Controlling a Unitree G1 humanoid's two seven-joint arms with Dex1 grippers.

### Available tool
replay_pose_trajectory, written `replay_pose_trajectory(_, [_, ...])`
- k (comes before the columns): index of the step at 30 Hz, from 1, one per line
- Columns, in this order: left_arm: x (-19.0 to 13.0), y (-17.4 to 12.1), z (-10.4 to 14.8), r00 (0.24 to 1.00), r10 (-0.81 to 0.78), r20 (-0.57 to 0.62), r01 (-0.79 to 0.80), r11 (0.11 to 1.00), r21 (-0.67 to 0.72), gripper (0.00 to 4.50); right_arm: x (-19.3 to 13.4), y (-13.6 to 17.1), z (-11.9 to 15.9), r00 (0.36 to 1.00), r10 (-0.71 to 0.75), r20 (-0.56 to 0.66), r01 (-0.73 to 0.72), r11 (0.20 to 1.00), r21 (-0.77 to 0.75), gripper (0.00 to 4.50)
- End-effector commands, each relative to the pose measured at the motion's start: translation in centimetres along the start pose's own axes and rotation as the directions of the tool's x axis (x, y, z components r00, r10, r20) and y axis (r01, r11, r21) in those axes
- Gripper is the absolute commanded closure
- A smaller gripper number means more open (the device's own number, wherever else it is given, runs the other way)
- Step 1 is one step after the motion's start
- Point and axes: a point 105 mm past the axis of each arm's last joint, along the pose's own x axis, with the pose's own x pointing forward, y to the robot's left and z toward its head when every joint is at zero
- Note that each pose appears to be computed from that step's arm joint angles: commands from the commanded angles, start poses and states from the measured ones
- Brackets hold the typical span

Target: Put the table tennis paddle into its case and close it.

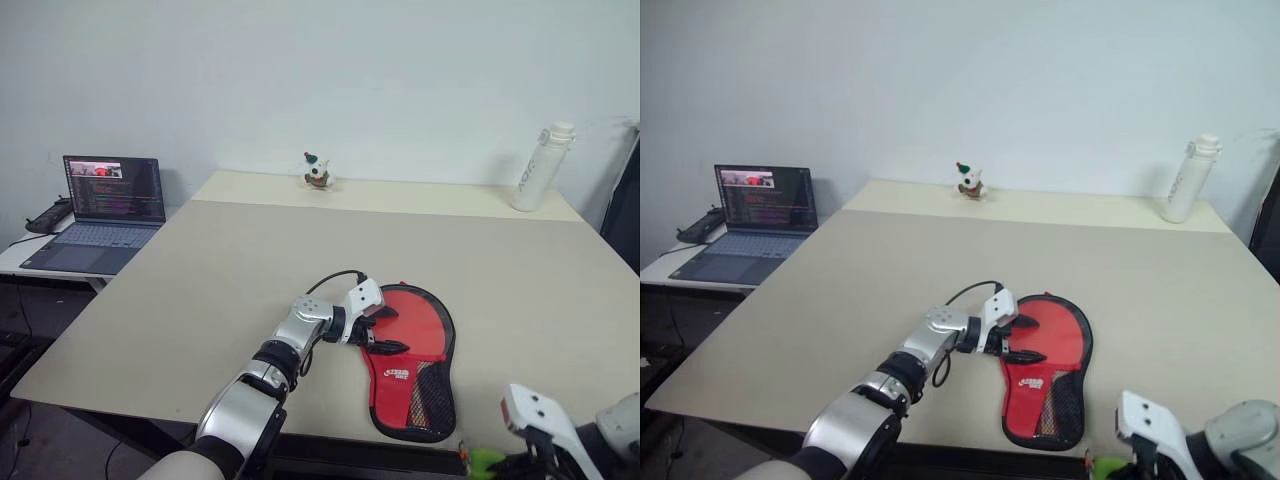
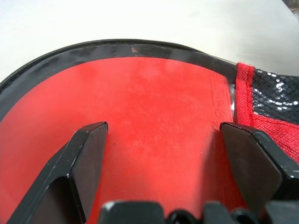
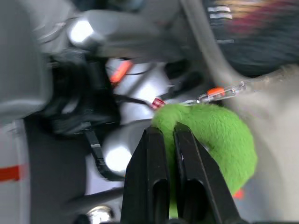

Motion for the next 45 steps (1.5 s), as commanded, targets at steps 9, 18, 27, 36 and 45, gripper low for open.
replay_pose_trajectory(9, [0.6, -0.7, -1.5, 0.998, -0.016, -0.066, 0.015, 1.000, -0.010, 0.31, 0.7, 0.7, 2.4, 0.997, 0.054, 0.062, -0.051, 0.997, -0.049, 4.23])
replay_pose_trajectory(18, [-0.2, -0.2, 1.2, 0.999, -0.025, 0.026, 0.023, 0.997, 0.070, 0.31, -1.6, -3.9, 7.6, 0.948, -0.087, 0.307, 0.111, 0.992, -0.059, 1.76])
replay_pose_trajectory(27, [-9.1, 0.0, 5.3, 0.977, 0.089, 0.196, -0.116, 0.985, 0.131, 0.31, -3.4, -11.5, 11.1, 0.818, -0.256, 0.515, 0.353, 0.930, -0.100, 1.76])
replay_pose_trajectory(36, [-16.2, -1.9, 4.2, 0.914, 0.365, 0.177, -0.365, 0.931, -0.033, 0.31, -3.7, -16.5, 10.7, 0.776, -0.254, 0.577, 0.381, 0.918, -0.109, 1.76])
replay_pose_trajectory(45, [-17.7, -1.8, 3.7, 0.860, 0.489, 0.145, -0.487, 0.872, -0.049, 0.31, -7.5, -20.2, 9.8, 0.759, -0.365, 0.539, 0.474, 0.877, -0.074, 1.76])
